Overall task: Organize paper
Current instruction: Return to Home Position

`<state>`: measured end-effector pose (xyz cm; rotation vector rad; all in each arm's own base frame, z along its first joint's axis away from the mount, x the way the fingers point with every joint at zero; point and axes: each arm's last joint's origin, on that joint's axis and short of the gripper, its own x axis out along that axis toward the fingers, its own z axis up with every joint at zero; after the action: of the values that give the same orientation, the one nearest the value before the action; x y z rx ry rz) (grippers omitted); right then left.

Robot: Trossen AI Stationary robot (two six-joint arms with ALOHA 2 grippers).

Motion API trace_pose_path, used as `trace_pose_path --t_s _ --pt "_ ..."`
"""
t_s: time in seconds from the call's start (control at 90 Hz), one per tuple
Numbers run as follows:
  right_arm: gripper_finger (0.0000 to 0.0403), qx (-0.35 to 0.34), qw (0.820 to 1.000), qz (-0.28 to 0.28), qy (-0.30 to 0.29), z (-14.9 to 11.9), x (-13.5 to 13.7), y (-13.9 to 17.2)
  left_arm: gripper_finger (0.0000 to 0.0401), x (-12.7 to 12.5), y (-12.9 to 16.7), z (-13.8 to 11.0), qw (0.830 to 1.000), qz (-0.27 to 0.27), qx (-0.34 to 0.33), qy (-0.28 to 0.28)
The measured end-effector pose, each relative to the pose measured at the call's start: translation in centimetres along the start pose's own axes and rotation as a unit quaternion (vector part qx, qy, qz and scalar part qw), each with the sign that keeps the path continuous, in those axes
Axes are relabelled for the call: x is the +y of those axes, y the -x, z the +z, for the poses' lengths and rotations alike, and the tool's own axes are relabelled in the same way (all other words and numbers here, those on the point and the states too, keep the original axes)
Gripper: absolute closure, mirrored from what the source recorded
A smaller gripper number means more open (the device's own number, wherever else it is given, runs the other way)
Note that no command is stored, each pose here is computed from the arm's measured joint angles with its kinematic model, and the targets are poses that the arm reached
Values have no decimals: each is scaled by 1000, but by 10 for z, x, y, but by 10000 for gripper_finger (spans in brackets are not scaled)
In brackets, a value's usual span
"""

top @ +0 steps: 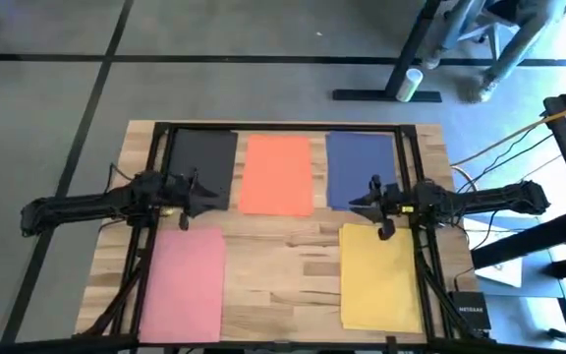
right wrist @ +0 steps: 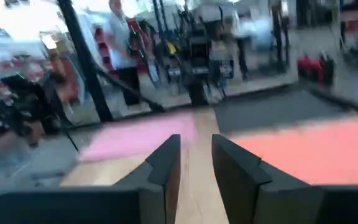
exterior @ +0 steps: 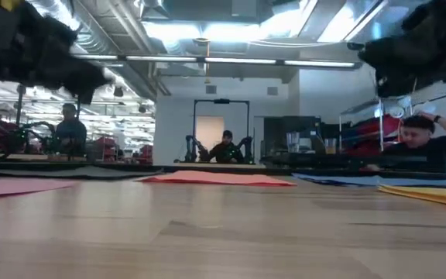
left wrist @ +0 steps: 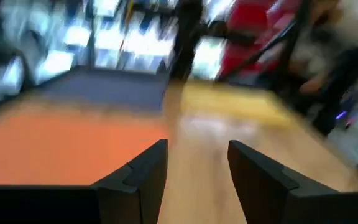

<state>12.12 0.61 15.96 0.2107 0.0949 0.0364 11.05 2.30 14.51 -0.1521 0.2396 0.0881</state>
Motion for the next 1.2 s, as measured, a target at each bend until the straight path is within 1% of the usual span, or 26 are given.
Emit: trace_pose_path --t_s 0.044,0.156,0.267,0.367,0.433,0.478,0.544,0.678,0.733,0.789,0.844,0.911,1.033,1.2 --pt "322 33 999 -22 0 -7 -2 0 246 0 -2 -2 1000 3 13 8" --pt "322 87 994 -61 -9 -18 -6 1 246 -1 -3 -1 1000 -10 11 -7" --pt "322 95 994 -49 -11 -19 -6 1 246 -1 -3 0 1000 -7 4 -14" --pt "322 105 994 -30 15 -20 -5 1 246 -2 -3 1 1000 -8 -4 -20" --pt "322 117 992 -29 32 -23 -5 2 246 -2 -3 2 1000 -8 -6 -28" --pt "322 109 993 -40 34 -21 -6 3 246 -2 -3 2 999 -8 -8 -32" --pt "322 74 995 -46 38 -15 -5 4 246 -2 -3 4 999 -9 -17 -39" --pt "322 -12 997 -28 64 1 -2 10 246 -3 -3 7 997 -19 -36 -60" --pt "322 -32 997 -28 72 4 -1 15 246 -3 -2 9 996 -24 -45 -69" --pt "322 -36 996 -38 71 3 -2 20 246 -4 -2 10 996 -24 -49 -75" --pt "322 -64 995 -26 69 7 -1 25 246 -4 -1 10 995 -25 -51 -78" --pt "322 -69 995 -17 71 8 0 25 246 -4 -1 11 995 -27 -55 -80" --pt "322 -46 996 -33 69 4 -2 22 246 -5 1 12 994 -33 -65 -85" --pt "322 -47 996 -37 64 4 -2 22 246 -4 1 9 995 -33 -50 -78"
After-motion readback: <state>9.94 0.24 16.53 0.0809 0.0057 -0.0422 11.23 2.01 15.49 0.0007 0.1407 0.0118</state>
